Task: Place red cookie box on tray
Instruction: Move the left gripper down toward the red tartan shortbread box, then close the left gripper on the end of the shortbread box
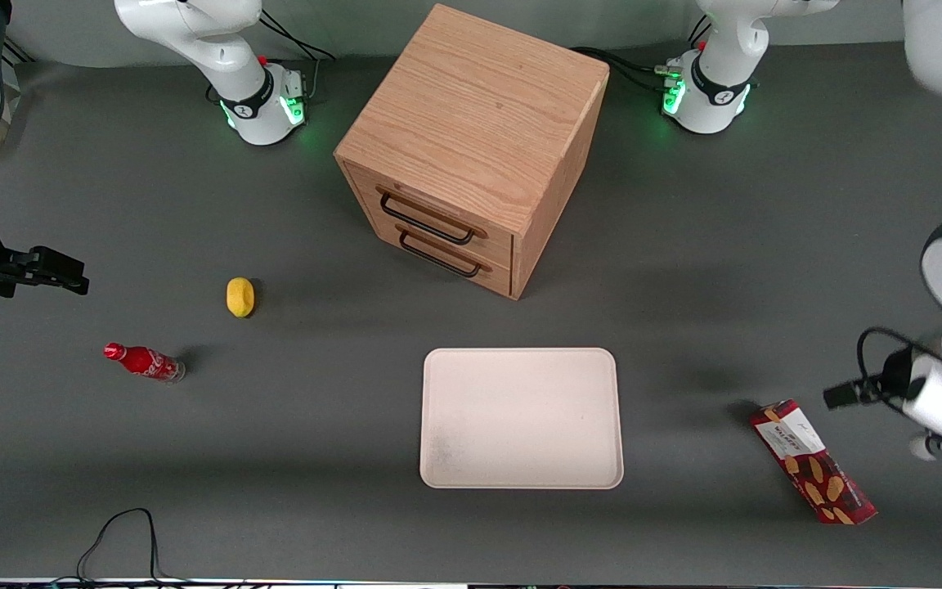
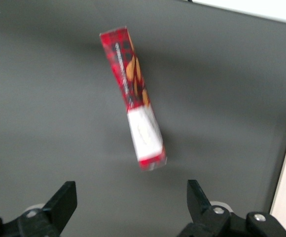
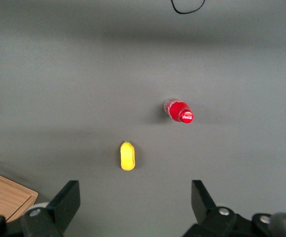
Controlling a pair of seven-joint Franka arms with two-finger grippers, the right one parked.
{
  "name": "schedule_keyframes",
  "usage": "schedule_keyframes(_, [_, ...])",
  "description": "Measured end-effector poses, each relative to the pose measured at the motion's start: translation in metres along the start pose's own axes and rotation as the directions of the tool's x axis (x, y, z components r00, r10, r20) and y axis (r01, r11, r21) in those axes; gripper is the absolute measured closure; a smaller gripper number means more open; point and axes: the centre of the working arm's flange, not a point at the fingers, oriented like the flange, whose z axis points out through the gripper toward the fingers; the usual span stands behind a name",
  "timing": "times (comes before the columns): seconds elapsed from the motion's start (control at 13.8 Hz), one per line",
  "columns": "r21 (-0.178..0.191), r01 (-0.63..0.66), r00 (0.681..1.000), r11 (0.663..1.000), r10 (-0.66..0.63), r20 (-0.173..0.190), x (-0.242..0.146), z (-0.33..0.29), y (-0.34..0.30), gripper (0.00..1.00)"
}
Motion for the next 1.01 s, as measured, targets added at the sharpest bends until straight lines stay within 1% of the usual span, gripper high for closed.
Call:
schedule_keyframes(0.07, [-0.016,0.032,0.999,0.999,-0.032,-0.017,0.007,0.026,-0.006,0.0])
schedule_keyframes(0.14, [-0.021,0.053,0.998,0.998,-0.054,-0.044,0.013,0.051,-0.012,0.0])
schedule_keyframes(0.29, [-0.021,0.079,0.99,0.997,-0.081,-0.113,0.022,0.094,-0.017,0.0])
schedule_keyframes(0.36, [-0.018,0.096,0.986,0.995,-0.098,-0.134,0.023,0.112,-0.019,0.0])
schedule_keyframes(0.51, [-0.015,0.146,0.976,0.989,-0.147,-0.161,0.023,0.145,-0.018,0.01])
schedule_keyframes(0.58, [-0.017,0.182,0.968,0.983,-0.182,-0.171,0.02,0.165,-0.014,0.03])
schedule_keyframes(0.65, [-0.018,0.191,0.966,0.981,-0.191,-0.173,0.02,0.171,-0.011,0.12])
schedule_keyframes(0.72, [-0.017,0.194,0.965,0.981,-0.194,-0.175,0.02,0.172,-0.01,0.26])
schedule_keyframes(0.87, [-0.012,0.196,0.964,0.981,-0.195,-0.182,0.022,0.169,-0.011,0.47])
schedule_keyframes(1.01, [-0.01,0.191,0.964,0.981,-0.19,-0.187,0.022,0.167,-0.008,0.71])
